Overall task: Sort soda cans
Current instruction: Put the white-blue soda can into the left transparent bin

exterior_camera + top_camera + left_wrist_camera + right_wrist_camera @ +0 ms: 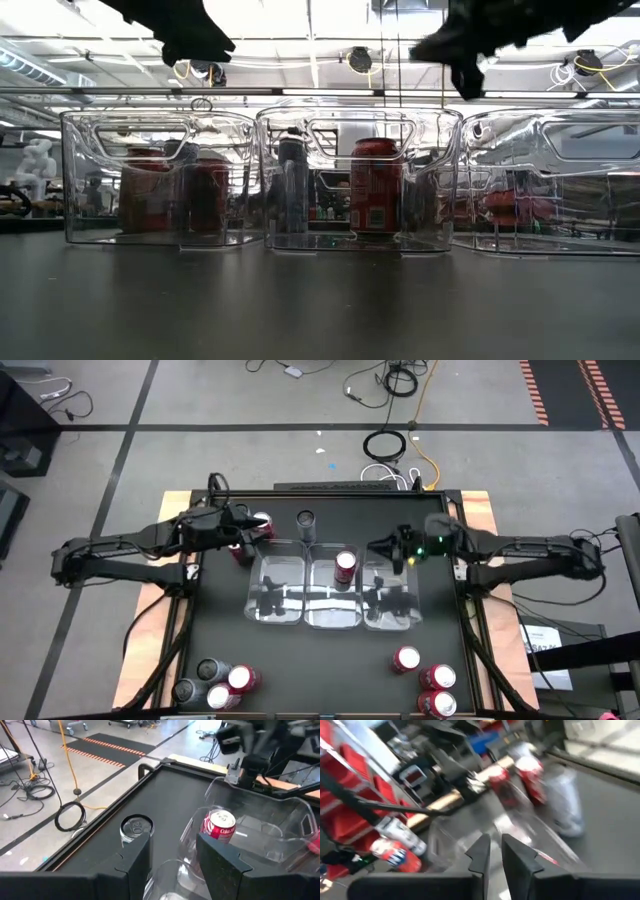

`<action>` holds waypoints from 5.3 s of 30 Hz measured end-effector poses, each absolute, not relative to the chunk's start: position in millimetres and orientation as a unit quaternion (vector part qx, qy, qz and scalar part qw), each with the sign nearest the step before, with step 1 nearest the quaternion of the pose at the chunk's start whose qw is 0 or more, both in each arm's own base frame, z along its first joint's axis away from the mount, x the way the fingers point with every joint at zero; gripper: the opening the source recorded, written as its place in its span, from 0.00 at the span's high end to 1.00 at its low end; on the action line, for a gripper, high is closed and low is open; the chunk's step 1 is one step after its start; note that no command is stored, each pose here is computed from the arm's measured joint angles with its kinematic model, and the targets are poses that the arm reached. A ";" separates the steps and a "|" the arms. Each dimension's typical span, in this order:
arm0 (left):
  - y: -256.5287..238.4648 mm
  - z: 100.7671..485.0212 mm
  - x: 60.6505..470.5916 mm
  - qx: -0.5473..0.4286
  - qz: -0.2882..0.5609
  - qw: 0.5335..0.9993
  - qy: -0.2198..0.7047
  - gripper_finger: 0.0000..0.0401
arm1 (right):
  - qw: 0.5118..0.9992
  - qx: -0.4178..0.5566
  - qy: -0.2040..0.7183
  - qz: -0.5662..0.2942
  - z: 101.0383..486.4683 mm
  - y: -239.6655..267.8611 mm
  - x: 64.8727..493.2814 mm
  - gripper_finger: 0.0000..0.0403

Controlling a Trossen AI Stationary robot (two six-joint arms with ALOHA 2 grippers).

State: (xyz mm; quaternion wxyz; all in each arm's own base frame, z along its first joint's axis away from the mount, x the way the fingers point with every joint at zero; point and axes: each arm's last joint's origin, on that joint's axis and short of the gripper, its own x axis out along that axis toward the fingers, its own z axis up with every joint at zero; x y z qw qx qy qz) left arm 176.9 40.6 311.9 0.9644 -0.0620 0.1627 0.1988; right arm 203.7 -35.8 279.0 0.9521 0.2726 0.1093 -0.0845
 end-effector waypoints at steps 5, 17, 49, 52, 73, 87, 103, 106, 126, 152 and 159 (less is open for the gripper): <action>43.9 308.4 182.6 -0.088 0.240 0.952 0.167 0.58 | 0.942 0.294 0.128 -0.094 280.4 -63.5 179.0 0.91; 55.6 325.4 221.7 -0.114 0.315 0.923 0.189 0.58 | 0.920 0.258 0.262 -0.131 292.9 -98.8 136.8 0.91; 89.4 337.7 297.1 -0.182 0.328 0.916 0.144 0.58 | 0.928 0.225 0.265 -0.132 305.1 -103.3 136.2 0.91; 88.4 337.5 297.7 -0.173 0.311 0.922 0.152 0.58 | 0.925 0.237 0.264 -0.138 305.0 -103.5 136.2 0.91; 94.6 330.1 290.8 -0.229 0.377 0.883 0.158 0.03 | 0.914 0.239 0.268 -0.190 304.2 -105.9 135.2 0.91; 102.7 326.1 286.6 -0.321 0.378 0.855 0.149 0.07 | 0.908 0.260 0.264 -0.196 304.0 -105.9 135.1 0.91; 148.6 328.7 309.6 -0.312 0.354 0.838 0.273 0.07 | 0.909 0.256 0.264 -0.195 304.1 -105.9 135.2 0.91; 156.6 331.1 320.8 -0.299 0.360 0.820 0.329 0.07 | 0.908 0.260 0.264 -0.196 304.0 -105.9 135.2 0.91; 162.8 297.2 355.4 -0.330 0.314 0.763 0.459 0.07 | 0.908 0.261 0.264 -0.197 303.9 -106.0 135.2 0.91; 156.9 257.3 368.0 -0.332 0.324 0.707 0.534 0.09 | 0.906 0.264 0.268 -0.196 303.2 -105.5 134.7 0.91; 156.8 257.0 366.8 -0.330 0.328 0.703 0.537 0.25 | 0.906 0.264 0.268 -0.196 303.1 -105.5 134.7 0.91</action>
